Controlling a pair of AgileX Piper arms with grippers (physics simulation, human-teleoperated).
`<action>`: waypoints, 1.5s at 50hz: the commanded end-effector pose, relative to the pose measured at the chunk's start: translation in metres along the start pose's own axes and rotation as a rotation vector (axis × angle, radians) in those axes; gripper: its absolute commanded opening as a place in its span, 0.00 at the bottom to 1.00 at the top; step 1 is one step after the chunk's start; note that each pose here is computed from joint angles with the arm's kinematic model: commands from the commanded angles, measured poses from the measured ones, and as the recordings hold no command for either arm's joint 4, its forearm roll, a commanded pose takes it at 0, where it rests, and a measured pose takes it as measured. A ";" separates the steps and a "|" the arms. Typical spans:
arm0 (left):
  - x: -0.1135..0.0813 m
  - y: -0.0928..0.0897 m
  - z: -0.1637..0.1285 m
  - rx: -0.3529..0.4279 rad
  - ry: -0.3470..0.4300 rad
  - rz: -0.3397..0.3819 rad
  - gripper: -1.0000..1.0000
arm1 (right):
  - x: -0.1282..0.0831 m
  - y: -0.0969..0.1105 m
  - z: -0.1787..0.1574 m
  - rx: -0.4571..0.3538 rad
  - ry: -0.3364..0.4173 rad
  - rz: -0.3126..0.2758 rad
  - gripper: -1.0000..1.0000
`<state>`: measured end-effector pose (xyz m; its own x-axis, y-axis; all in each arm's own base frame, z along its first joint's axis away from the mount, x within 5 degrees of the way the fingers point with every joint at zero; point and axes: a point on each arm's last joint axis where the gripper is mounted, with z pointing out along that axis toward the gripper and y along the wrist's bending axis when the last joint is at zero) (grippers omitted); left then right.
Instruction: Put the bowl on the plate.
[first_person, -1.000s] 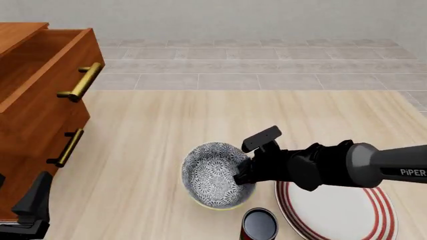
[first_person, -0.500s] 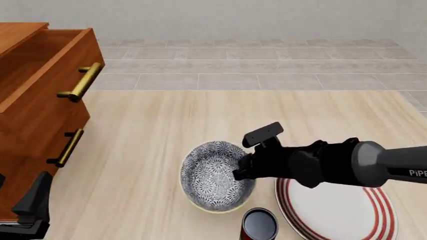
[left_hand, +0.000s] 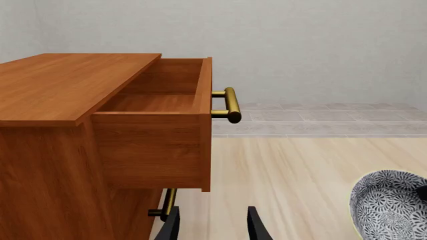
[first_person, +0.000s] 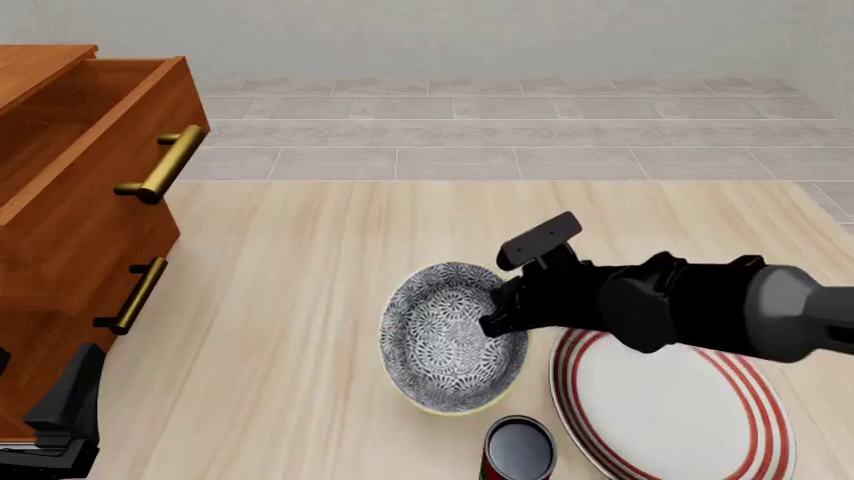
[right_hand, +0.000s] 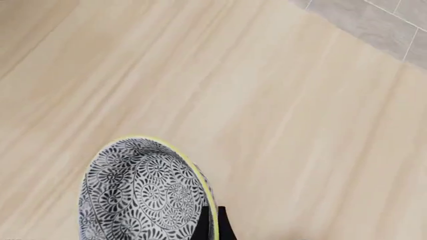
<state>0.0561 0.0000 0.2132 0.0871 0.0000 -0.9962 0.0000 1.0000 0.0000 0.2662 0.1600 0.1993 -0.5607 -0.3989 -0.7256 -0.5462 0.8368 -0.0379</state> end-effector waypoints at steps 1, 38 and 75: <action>0.000 0.000 0.000 0.000 0.000 0.000 1.00 | -0.010 -0.006 -0.011 0.017 -0.035 -0.015 0.00; 0.000 0.000 0.000 0.000 0.000 0.000 1.00 | -0.015 -0.047 -0.081 0.143 -0.110 0.046 0.00; 0.000 0.000 0.000 0.000 0.000 0.000 1.00 | 0.020 -0.061 -0.148 0.251 -0.112 0.144 0.00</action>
<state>0.0561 0.0000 0.2132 0.0871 0.0000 -0.9962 0.0000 1.0000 0.0000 0.2100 0.0575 0.2829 -0.5334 -0.2830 -0.7971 -0.3358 0.9358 -0.1075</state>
